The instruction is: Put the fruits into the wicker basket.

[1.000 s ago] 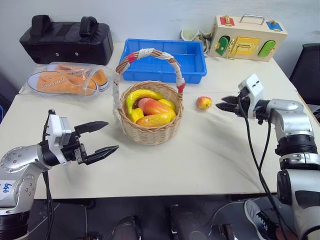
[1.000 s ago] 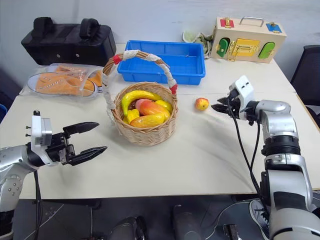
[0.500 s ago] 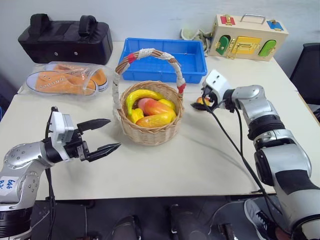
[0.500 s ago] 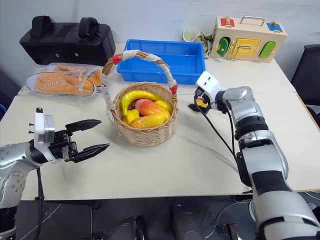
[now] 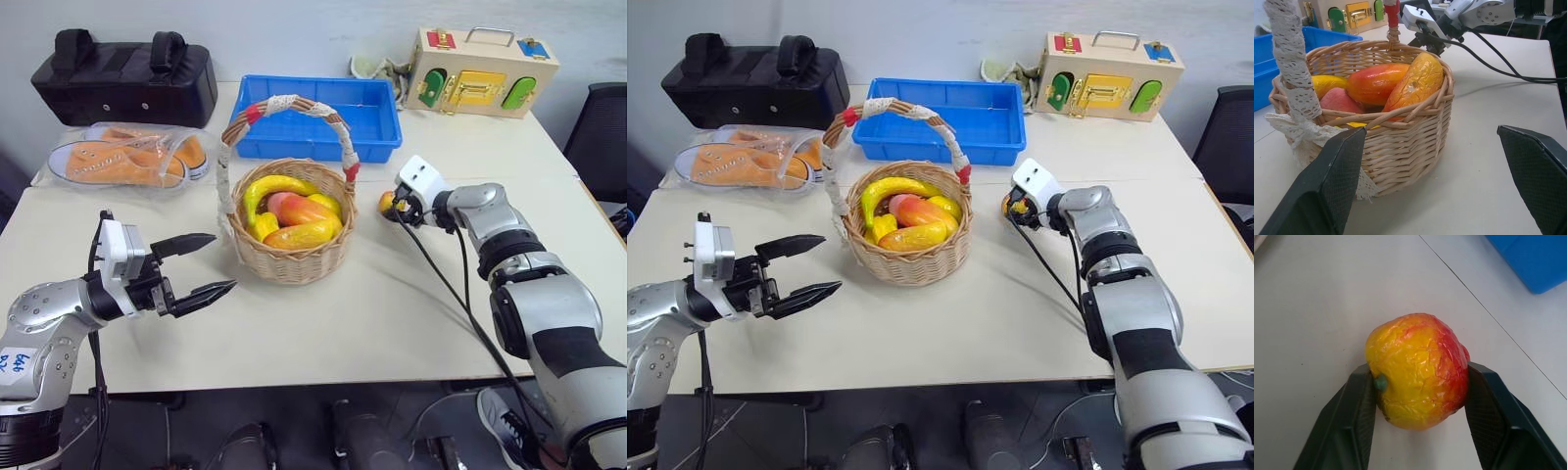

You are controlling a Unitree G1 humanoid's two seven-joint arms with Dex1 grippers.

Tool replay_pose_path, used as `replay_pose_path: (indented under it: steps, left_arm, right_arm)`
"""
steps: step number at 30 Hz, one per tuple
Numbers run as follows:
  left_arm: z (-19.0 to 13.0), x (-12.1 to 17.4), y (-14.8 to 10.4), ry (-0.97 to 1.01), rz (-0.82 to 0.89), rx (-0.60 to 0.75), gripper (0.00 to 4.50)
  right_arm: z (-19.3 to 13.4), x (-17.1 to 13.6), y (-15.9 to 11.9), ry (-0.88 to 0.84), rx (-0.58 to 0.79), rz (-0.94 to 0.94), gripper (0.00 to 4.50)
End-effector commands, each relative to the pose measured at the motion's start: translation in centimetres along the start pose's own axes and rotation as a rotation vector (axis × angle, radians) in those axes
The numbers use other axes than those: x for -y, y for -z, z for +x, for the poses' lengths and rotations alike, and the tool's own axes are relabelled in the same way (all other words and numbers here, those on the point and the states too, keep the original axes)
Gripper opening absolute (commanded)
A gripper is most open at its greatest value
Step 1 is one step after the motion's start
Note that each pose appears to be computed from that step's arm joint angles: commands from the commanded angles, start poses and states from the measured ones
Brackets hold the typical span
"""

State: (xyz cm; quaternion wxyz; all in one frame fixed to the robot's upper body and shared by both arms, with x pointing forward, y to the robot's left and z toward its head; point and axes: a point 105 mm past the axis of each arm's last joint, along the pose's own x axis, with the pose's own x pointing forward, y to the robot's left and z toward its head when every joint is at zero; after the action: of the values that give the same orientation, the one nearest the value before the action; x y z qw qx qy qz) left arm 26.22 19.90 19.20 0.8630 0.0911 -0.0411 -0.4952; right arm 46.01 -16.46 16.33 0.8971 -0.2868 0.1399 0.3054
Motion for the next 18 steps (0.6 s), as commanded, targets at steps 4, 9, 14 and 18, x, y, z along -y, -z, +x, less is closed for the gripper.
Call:
replay_pose_path:
  steps: [4,9,14,18]
  left_arm:
    - [0.0,0.7,-1.3,0.028,0.049,0.028,4.5]
    - [-0.9,1.1,-1.6,0.022,0.061,0.023,4.5]
    - [-1.2,2.0,-2.1,0.015,0.057,0.074,4.5]
    - [-1.3,2.2,-2.0,0.016,0.034,0.073,4.5]
  right_arm:
    - [-3.0,1.7,-3.9,-0.031,0.259,-0.068,2.07]
    - [-8.0,0.4,-5.9,-0.253,0.423,-0.132,2.07]
    - [-13.1,-7.3,-7.2,-0.574,0.423,-0.274,2.07]
    - [-13.2,-10.8,-11.0,-0.596,0.569,-0.217,2.07]
